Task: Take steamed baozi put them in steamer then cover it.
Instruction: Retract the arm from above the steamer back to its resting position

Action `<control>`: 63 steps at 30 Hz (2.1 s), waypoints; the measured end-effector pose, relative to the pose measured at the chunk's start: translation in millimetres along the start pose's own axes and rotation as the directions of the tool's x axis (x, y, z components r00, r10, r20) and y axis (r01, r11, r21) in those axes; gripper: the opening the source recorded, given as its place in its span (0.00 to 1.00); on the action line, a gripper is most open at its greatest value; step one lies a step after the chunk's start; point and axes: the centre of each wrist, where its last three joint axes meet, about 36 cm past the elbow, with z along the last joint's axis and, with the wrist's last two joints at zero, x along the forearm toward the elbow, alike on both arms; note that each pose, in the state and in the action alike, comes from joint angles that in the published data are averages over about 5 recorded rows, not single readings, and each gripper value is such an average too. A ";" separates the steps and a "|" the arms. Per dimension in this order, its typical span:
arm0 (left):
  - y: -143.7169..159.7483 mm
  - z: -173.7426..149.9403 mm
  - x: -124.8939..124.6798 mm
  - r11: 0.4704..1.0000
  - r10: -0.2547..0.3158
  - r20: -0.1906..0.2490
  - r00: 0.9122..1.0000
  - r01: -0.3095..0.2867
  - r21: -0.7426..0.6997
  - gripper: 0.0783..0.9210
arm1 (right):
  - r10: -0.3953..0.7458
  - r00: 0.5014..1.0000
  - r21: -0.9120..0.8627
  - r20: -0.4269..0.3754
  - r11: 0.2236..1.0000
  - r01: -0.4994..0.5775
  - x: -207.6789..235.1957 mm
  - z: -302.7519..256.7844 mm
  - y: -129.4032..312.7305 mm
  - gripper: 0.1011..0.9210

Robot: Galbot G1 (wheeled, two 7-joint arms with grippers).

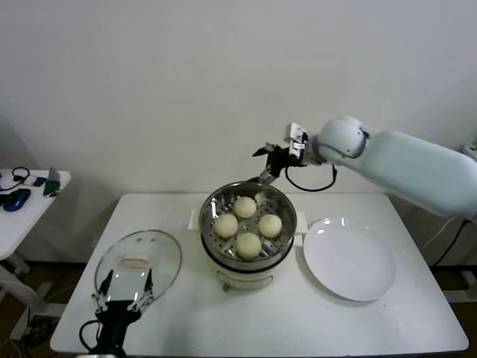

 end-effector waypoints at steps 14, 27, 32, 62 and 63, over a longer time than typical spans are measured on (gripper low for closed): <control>2.7 18.6 -13.4 0.995 -0.004 0.033 0.999 0.007 -0.096 0.88 | 0.449 0.848 -0.285 0.281 0.883 -0.373 60.4 104.7 91.8 0.88; 4.1 27.5 -20.5 0.989 0.003 0.052 0.999 0.004 -0.148 0.88 | 0.745 0.609 -0.561 0.274 0.638 -0.528 103.8 215.7 228.6 0.88; 8.1 29.0 -20.7 0.979 -0.001 0.066 0.998 0.015 -0.204 0.88 | 0.803 0.561 -0.631 0.203 0.545 -0.552 108.8 247.7 297.2 0.88; 57.0 113.7 -84.1 0.149 0.048 0.235 0.971 0.225 -0.963 0.88 | 0.879 0.473 -0.694 -0.061 0.303 -0.653 107.0 306.0 466.2 0.88; 58.7 117.9 -87.4 0.129 0.053 0.226 0.973 0.218 -0.967 0.88 | 0.879 0.472 -0.693 -0.065 0.301 -0.655 107.4 306.7 468.0 0.88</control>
